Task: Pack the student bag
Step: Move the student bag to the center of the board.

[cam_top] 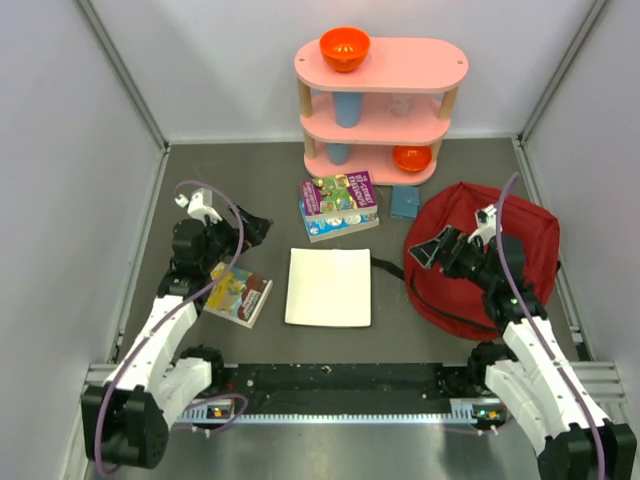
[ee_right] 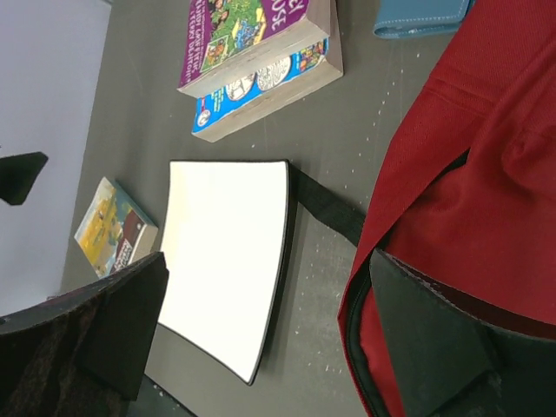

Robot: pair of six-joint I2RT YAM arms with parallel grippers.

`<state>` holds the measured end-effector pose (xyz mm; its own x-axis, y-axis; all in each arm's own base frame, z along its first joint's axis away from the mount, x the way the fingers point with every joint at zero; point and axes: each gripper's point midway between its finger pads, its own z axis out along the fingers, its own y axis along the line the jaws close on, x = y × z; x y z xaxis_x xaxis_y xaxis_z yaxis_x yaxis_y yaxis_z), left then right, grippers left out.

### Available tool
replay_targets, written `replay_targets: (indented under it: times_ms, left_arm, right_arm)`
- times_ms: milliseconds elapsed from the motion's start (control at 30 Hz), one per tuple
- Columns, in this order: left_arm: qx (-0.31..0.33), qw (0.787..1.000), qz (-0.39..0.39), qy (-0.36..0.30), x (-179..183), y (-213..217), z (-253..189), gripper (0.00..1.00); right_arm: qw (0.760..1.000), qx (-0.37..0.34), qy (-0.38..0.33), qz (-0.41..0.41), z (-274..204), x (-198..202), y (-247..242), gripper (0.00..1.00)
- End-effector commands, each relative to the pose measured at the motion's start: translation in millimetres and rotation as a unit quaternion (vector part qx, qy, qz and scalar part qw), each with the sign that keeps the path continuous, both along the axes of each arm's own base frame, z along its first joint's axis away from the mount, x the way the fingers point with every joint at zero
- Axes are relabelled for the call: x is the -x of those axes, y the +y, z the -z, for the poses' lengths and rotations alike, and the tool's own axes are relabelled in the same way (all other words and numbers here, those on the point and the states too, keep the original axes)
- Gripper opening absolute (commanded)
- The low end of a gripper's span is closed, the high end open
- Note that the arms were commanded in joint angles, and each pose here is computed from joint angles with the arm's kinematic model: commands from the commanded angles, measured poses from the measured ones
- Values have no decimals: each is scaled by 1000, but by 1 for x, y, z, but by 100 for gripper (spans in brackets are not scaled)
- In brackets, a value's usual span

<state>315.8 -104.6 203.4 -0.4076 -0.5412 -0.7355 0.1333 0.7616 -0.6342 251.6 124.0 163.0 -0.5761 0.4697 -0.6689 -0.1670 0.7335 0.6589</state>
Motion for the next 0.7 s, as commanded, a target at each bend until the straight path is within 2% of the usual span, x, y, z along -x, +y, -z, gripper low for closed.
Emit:
replay_targets:
  times_ms: [0,33,100,267,467,667]
  left_arm:
    - [4,996,92,-16,-2,-36,-23,99]
    - [-25,998,57,-24,-11,-29,-25,99]
    - [-70,995,66,-18,-12,-44,-25,99]
    - [-120,988,89,34,-26,-71,-8,99]
    - [-117,981,129,83,-37,-99,34,99]
    - [-124,976,98,147,-33,-92,85,99]
  right_arm:
    - [999,28,-28,-27,-20,-4,3,99]
    - [999,27,-25,-28,-19,-5,4,99]
    - [999,24,-19,-38,-19,-4,7,99]
    - [997,54,-4,-55,-12,1,15,99]
    - [995,62,27,-78,5,16,27,99]
    - [993,56,42,-92,14,27,35,99]
